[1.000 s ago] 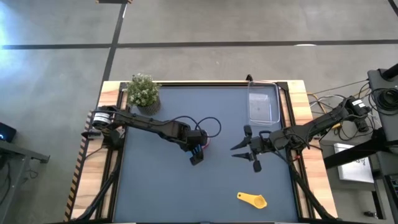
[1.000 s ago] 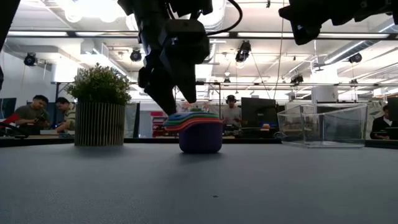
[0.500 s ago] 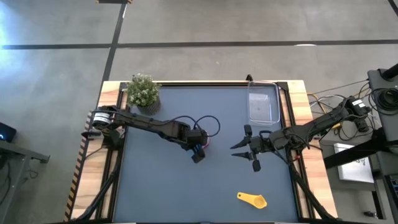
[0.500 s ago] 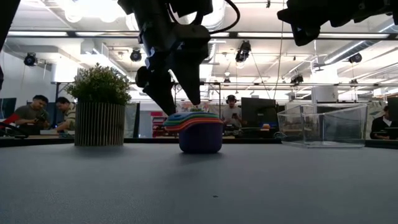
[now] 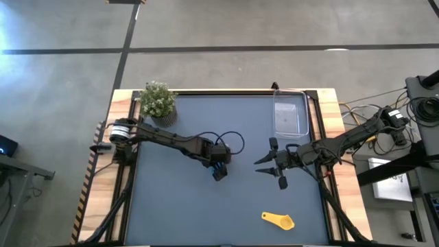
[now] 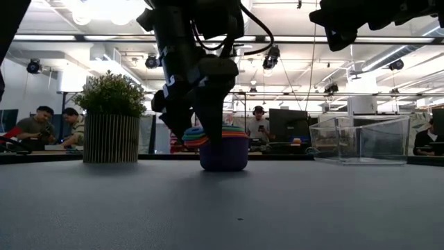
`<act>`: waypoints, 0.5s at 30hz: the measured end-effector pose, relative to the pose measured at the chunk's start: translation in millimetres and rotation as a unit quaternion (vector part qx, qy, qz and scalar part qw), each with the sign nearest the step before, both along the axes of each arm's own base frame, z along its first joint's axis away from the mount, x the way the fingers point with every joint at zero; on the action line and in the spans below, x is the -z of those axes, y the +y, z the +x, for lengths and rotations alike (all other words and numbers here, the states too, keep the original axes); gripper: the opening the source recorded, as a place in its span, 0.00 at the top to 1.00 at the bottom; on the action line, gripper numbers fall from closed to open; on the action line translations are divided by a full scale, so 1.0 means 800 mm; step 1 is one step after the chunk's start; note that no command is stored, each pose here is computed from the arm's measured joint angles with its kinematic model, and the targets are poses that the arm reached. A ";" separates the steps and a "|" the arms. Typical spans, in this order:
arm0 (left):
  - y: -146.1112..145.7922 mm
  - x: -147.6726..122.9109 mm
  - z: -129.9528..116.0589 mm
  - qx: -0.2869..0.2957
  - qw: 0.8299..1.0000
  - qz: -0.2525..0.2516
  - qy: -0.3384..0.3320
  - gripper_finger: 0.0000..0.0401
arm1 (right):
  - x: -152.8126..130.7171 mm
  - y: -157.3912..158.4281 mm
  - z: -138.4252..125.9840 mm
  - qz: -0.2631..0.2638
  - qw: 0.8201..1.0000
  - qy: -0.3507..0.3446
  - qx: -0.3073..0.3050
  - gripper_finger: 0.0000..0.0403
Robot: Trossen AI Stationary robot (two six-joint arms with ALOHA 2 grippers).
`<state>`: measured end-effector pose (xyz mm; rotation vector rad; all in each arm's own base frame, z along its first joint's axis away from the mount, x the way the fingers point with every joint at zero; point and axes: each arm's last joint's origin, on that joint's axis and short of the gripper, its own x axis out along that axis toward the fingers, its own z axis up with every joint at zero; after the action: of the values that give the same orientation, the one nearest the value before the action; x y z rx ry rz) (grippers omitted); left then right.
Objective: Nest measuring cups in basket
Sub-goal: Adjust the stacked measuring cups
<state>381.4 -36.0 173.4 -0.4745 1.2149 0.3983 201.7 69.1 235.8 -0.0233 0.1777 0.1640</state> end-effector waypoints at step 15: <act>0.001 0.000 -0.004 0.082 0.996 -0.007 0.020 0.68 | 0.000 0.000 0.000 0.000 1.000 0.000 0.000 0.72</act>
<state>378.2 -35.5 173.0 -0.3770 1.2860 0.2602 201.7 69.1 235.8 -0.0232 0.1777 0.1637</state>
